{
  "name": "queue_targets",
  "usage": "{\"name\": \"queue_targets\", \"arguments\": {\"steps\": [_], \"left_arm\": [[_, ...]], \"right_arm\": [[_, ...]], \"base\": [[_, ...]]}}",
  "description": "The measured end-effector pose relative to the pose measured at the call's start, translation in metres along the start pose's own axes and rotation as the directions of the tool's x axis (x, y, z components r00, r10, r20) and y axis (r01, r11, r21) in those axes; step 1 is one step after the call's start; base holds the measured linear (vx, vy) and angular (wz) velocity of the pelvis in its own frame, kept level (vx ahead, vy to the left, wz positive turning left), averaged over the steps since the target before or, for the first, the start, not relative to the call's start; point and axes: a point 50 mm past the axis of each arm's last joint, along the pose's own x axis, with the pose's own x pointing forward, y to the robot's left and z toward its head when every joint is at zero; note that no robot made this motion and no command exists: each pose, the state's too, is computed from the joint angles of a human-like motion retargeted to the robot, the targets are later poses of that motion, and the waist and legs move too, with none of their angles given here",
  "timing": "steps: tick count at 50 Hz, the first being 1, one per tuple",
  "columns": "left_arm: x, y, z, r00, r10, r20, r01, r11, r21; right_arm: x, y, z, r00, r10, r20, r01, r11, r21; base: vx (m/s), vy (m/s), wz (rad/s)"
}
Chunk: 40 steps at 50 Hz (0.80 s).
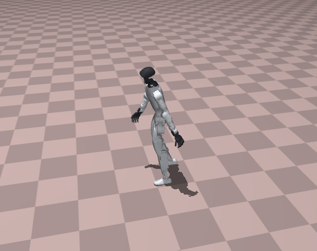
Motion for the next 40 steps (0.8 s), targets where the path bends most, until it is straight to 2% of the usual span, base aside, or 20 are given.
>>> {"name": "queue_targets", "arguments": {"steps": [4,7,10,13,15,18,20,23,25,28,30,33,35,40], "left_arm": [[-0.02,-0.058,0.08,0.969,-0.13,0.21,0.114,0.99,0.084],[-0.058,-0.111,0.146,0.865,-0.263,0.428,0.232,0.965,0.125],[-0.118,-0.154,0.208,0.656,-0.353,0.667,0.319,0.931,0.179],[-0.188,-0.176,0.254,0.376,-0.363,0.852,0.382,0.899,0.215],[-0.231,-0.18,0.272,0.206,-0.337,0.919,0.445,0.869,0.219],[-0.264,-0.181,0.279,0.089,-0.3,0.95,0.592,0.783,0.192],[-0.258,-0.182,0.272,0.13,-0.329,0.935,0.717,0.683,0.141],[-0.212,-0.182,0.247,0.274,-0.374,0.886,0.738,0.673,0.055],[-0.168,-0.175,0.219,0.422,-0.393,0.817,0.66,0.751,0.021],[-0.101,-0.157,0.161,0.635,-0.385,0.669,0.44,0.893,0.096],[-0.063,-0.138,0.115,0.772,-0.359,0.525,0.302,0.933,0.193],[-0.025,-0.101,0.047,0.93,-0.266,0.255,0.194,0.942,0.275],[-0.012,-0.074,0.009,0.98,-0.178,0.086,0.151,0.956,0.252],[-0.003,-0.021,-0.048,0.992,-0.007,-0.127,0.005,1.0,-0.012]], "right_arm": [[-0.004,-0.007,-0.026,0.994,0.021,-0.104,-0.025,0.999,-0.044],[-0.006,-0.016,-0.041,0.983,0.031,-0.182,-0.049,0.994,-0.096],[-0.006,-0.026,-0.047,0.973,0.023,-0.229,-0.059,0.987,-0.148],[-0.006,-0.037,-0.048,0.971,-0.014,-0.241,-0.031,0.982,-0.185],[-0.005,-0.044,-0.046,0.971,-0.044,-0.234,-0.001,0.982,-0.19],[-0.004,-0.055,-0.043,0.971,-0.08,-0.226,0.038,0.982,-0.184],[-0.004,-0.063,-0.045,0.964,-0.098,-0.248,0.048,0.979,-0.198],[-0.003,-0.069,-0.042,0.96,-0.115,-0.257,0.054,0.971,-0.231],[-0.001,-0.071,-0.037,0.959,-0.13,-0.252,0.059,0.961,-0.27],[0.003,-0.067,-0.023,0.972,-0.153,-0.179,0.098,0.955,-0.28],[0.006,-0.061,-0.012,0.981,-0.153,-0.119,0.119,0.96,-0.253],[0.008,-0.047,0.005,0.992,-0.122,-0.029,0.116,0.98,-0.162],[0.009,-0.037,0.015,0.996,-0.088,0.012,0.089,0.991,-0.097],[0.003,-0.019,0.004,1.0,-0.027,0.0,0.027,0.999,0.023]], "base": [[0.31,0.07,1.01],[0.34,0.04,1.09],[0.39,0.0,0.84],[0.44,-0.04,0.52],[0.47,-0.07,0.34],[0.49,-0.09,0.17],[0.51,-0.1,-0.3],[0.5,-0.08,-0.36],[0.49,-0.04,-0.66],[0.48,-0.01,-0.54],[0.47,0.02,-0.63],[0.47,0.04,-0.66],[0.47,0.09,-0.68],[0.49,0.14,-0.31]]}}
